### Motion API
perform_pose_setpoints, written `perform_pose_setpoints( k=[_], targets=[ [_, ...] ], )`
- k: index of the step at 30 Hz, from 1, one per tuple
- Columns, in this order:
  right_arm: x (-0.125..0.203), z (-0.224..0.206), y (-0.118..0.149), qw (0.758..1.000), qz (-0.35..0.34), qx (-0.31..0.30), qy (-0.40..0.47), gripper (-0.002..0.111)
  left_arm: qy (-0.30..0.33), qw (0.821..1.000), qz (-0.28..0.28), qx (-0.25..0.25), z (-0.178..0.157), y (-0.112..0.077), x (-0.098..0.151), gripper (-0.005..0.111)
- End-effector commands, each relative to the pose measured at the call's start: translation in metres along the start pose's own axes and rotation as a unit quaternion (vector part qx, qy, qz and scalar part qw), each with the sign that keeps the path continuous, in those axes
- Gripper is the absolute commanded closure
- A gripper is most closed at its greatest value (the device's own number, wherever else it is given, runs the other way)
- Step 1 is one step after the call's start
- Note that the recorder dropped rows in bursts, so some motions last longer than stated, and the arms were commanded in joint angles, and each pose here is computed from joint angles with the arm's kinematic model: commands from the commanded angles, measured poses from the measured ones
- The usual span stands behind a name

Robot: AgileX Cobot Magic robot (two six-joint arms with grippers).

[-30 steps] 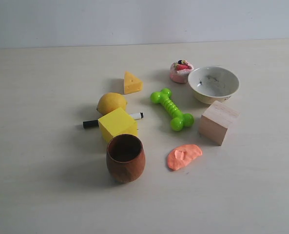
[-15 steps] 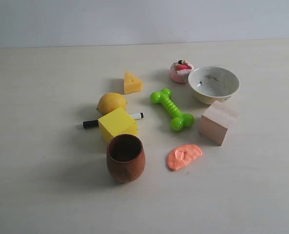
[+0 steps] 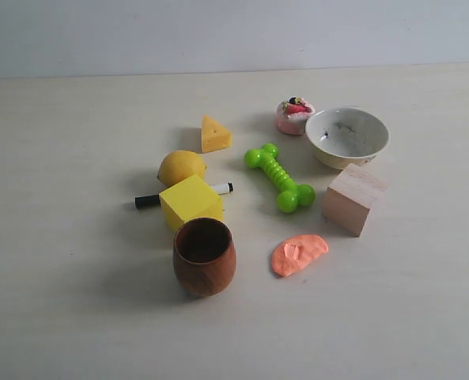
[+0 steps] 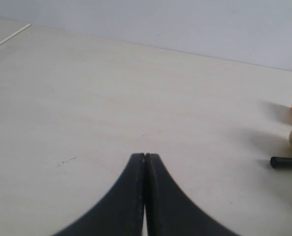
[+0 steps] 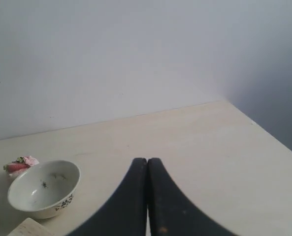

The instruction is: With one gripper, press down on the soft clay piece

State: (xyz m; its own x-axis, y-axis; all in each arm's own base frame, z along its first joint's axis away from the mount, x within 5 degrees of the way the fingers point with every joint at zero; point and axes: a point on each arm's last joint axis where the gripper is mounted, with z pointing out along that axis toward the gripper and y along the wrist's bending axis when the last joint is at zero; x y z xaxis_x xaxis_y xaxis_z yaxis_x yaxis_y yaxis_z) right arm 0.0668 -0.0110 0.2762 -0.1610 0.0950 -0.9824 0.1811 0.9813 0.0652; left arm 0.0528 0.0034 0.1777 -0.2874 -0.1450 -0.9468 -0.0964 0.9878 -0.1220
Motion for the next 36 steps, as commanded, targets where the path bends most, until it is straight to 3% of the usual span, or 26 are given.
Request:
perform_pose_setpoints(
  k=[1,14,28,36],
  targets=[
    [0.002,0.001,0.002,1.000,-0.004,-0.011,-0.014,0.108,-0.012,1.000,-0.001,0.005,-0.001,-0.001,-0.002,0.107],
    [0.065,0.002,-0.004,1.000,0.000,0.002,0.004,0.108,-0.012,1.000,-0.001,0.005,-0.001,-0.001,-0.002,0.107],
    [0.092,0.004,-0.005,1.000,0.017,0.001,0.025,0.108,-0.012,1.000,-0.001,0.005,-0.001,-0.001,-0.002,0.107],
    [0.091,0.003,-0.005,1.000,0.020,0.000,0.019,0.108,-0.012,1.000,-0.001,0.005,-0.001,-0.001,-0.002,0.107]
  ],
)
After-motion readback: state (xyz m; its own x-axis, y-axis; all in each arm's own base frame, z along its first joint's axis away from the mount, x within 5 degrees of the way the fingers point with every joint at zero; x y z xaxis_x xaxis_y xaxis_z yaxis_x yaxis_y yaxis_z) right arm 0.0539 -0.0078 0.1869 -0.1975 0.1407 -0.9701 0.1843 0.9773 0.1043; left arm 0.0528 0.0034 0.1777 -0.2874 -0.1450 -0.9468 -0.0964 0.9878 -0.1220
